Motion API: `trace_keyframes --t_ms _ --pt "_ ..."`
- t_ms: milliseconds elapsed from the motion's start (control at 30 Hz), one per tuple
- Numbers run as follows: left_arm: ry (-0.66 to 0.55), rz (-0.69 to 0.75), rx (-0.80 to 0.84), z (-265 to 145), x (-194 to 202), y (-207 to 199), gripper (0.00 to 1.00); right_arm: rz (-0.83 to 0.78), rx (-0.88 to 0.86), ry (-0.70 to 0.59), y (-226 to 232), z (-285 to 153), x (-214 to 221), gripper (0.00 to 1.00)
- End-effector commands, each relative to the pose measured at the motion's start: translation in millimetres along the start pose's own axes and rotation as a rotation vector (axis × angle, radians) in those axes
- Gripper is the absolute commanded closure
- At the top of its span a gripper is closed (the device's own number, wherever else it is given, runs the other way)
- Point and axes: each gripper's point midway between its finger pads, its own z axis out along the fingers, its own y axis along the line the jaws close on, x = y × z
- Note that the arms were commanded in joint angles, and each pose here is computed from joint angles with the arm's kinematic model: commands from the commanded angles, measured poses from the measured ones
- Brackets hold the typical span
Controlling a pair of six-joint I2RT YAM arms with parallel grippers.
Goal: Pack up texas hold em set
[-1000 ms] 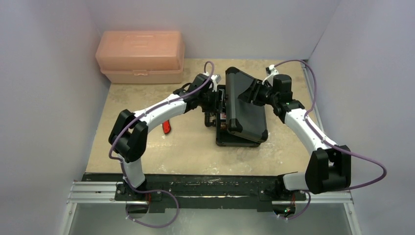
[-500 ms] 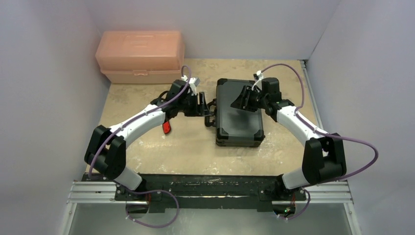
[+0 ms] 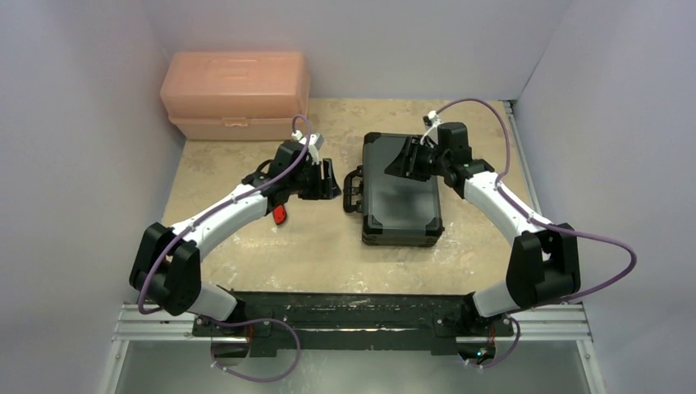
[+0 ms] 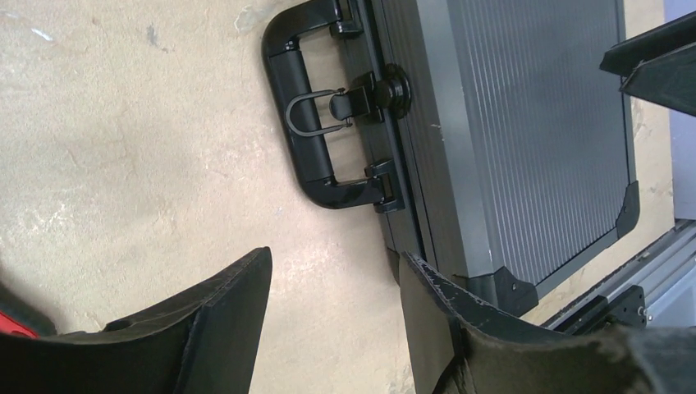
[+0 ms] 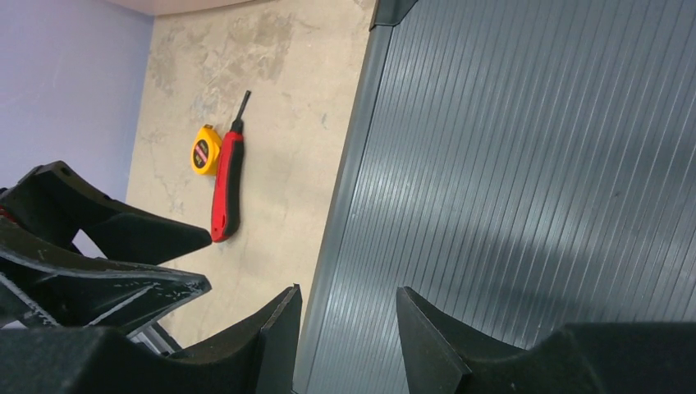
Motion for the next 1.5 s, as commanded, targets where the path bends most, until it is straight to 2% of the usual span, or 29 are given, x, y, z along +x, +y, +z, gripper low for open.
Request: trace_keyframes --t_ms 0,67,167,267,467,600,800,933,1100,1333,1467 --pt "-0.062 0.000 0.032 0 -12 -5 0.43 -0.037 -0.021 -0.028 13 -3 -15 0.50" --pt "-0.038 -0.013 0.040 8 -5 -4 0.47 -0.037 -0.018 -0.028 14 -2 -17 0.50" --pt "0.007 -0.026 0.055 21 6 -3 0.60 -0.042 0.026 -0.044 9 -3 -24 0.49" --pt "0.056 -0.031 0.056 31 21 -1 0.68 -0.038 0.230 -0.099 -18 -10 -45 0.48" --pt "0.127 0.014 0.055 39 54 -11 0.71 0.053 0.648 -0.271 -79 -54 -87 0.45" --pt "0.163 0.022 0.054 42 74 -15 0.73 0.168 0.699 -0.319 -123 -73 -101 0.45" --pt "0.218 0.013 0.070 50 96 -18 0.75 0.208 0.808 -0.218 -166 -58 -88 0.45" --pt "0.242 -0.003 0.099 58 101 -29 0.75 0.202 0.799 -0.146 -179 -38 -73 0.46" --pt "0.264 -0.033 0.139 66 106 -45 0.76 0.165 0.659 -0.035 -173 -4 -61 0.47" --pt "0.289 -0.060 0.222 77 109 -75 0.76 0.121 0.429 -0.036 -140 26 -78 0.47" --pt "0.269 -0.066 0.261 80 106 -90 0.76 0.092 0.376 -0.040 -129 33 -85 0.47"
